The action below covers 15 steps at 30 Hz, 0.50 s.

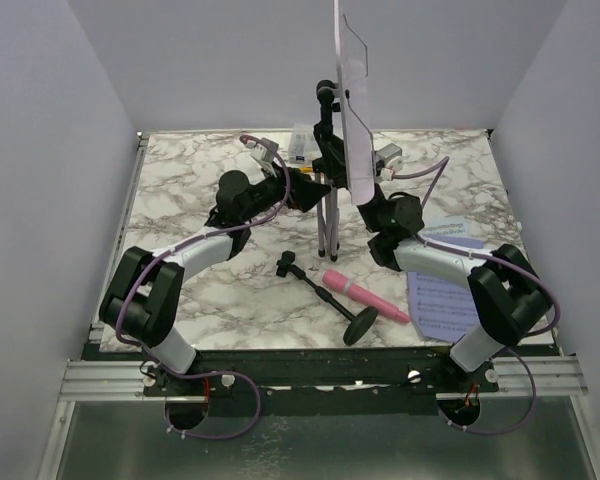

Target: Set up the instrument practice props

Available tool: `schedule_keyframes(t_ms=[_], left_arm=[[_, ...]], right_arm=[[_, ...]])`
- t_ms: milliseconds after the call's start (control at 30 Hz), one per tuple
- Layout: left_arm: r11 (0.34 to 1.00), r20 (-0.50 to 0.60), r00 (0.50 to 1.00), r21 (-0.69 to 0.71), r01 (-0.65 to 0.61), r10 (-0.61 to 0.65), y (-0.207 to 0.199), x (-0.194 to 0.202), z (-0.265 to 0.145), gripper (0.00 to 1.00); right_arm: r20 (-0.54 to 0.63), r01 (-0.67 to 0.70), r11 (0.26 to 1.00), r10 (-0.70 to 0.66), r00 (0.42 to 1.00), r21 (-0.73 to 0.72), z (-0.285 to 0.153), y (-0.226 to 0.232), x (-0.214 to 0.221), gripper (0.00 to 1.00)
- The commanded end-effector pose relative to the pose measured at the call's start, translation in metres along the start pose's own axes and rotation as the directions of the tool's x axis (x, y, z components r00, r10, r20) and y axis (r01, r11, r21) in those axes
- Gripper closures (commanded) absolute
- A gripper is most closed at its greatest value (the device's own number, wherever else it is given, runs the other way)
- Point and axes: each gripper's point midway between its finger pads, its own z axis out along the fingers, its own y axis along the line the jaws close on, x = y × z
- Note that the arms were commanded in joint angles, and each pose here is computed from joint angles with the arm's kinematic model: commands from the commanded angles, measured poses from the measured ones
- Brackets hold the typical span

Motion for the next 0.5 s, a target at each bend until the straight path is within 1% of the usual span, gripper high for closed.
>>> schedule_keyframes(t_ms=[0,100,200,267,300,367,467], left_arm=[[0.996,0.06,0.994,-0.027,-0.086,0.088,-0.012,-0.005,0.003,0.01],[0.994,0.041,0.993,0.006,-0.107,0.107,-0.027,0.006,0.007,0.01],[0.992,0.021,0.992,0.018,-0.123,0.123,-0.033,0.014,0.009,0.01],[0.991,0.007,0.991,-0.003,-0.134,0.134,-0.03,0.015,0.013,0.08],[0.99,0.009,0.991,-0.026,-0.136,0.137,-0.026,0.012,0.015,0.12],[0.985,0.005,0.987,-0.06,-0.163,0.164,-0.019,0.008,0.018,0.25],[0.97,-0.003,0.974,-0.094,-0.226,0.227,-0.013,0.004,0.017,0.36]], right_arm=[[0.322,0.012,1.0,-0.019,0.947,0.025,0.006,0.014,-0.109,1.0],[0.317,0.013,0.999,-0.023,0.948,0.031,0.007,0.016,-0.11,1.0],[0.306,0.017,0.999,-0.025,0.952,0.029,0.004,0.016,-0.11,0.99],[0.301,0.017,0.999,-0.025,0.953,0.03,0.001,0.016,-0.111,1.0],[0.302,0.015,0.999,-0.023,0.953,0.03,-0.002,0.016,-0.113,1.0],[0.306,0.004,0.999,-0.015,0.952,0.036,-0.007,0.014,-0.116,1.0],[0.321,0.012,1.0,-0.016,0.947,0.014,-0.016,0.017,-0.122,1.0]])
